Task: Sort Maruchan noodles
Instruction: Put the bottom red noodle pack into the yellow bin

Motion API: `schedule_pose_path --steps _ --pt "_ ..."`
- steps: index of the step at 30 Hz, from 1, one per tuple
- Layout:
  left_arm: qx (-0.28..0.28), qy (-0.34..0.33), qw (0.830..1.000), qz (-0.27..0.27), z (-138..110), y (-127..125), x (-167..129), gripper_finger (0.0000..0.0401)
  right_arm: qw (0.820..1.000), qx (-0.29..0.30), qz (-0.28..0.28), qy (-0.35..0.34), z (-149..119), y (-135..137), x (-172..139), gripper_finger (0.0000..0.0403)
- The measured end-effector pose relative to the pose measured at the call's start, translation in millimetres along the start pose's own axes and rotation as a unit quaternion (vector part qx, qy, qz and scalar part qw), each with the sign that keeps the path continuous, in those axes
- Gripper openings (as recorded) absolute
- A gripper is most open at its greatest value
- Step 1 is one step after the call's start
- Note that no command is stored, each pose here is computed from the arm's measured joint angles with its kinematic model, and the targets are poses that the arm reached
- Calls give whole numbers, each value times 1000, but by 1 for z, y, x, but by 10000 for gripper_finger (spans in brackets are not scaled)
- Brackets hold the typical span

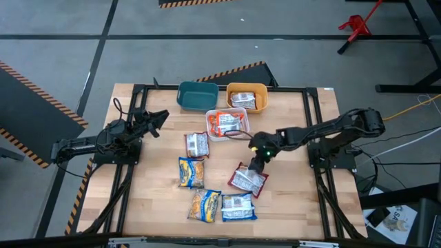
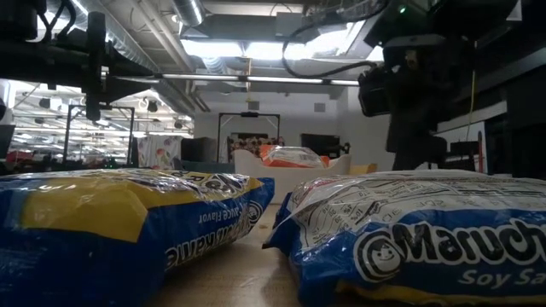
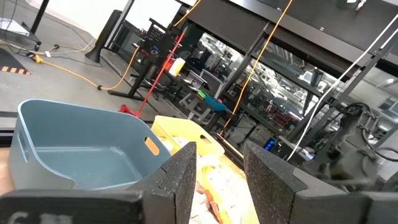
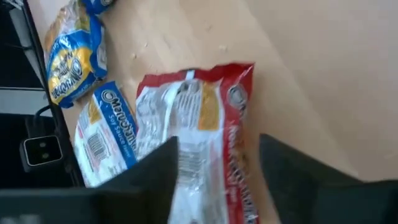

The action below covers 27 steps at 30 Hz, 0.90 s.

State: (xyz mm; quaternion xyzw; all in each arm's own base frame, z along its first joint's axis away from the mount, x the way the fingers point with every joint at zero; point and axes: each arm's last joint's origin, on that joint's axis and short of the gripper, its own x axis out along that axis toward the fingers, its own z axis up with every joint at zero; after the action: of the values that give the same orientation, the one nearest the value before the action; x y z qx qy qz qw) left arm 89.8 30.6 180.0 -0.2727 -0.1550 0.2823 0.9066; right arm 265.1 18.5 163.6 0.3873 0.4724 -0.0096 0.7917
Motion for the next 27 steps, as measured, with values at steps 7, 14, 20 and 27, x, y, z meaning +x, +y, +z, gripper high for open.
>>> schedule_pose_path --steps 7,14,20,27 --pt "-2 0 1000 0 0 0 0 127 997 -66 23 21 6 -9 -4 359" --pt "-7 -3 1000 5 0 0 0 127 994 -78 43 71 4 -18 16 394" --pt "-14 -11 1000 18 1 1 0 127 990 -72 63 104 4 -26 35 381" --pt "-14 -19 999 29 1 2 0 127 989 -74 56 113 2 -31 42 324"
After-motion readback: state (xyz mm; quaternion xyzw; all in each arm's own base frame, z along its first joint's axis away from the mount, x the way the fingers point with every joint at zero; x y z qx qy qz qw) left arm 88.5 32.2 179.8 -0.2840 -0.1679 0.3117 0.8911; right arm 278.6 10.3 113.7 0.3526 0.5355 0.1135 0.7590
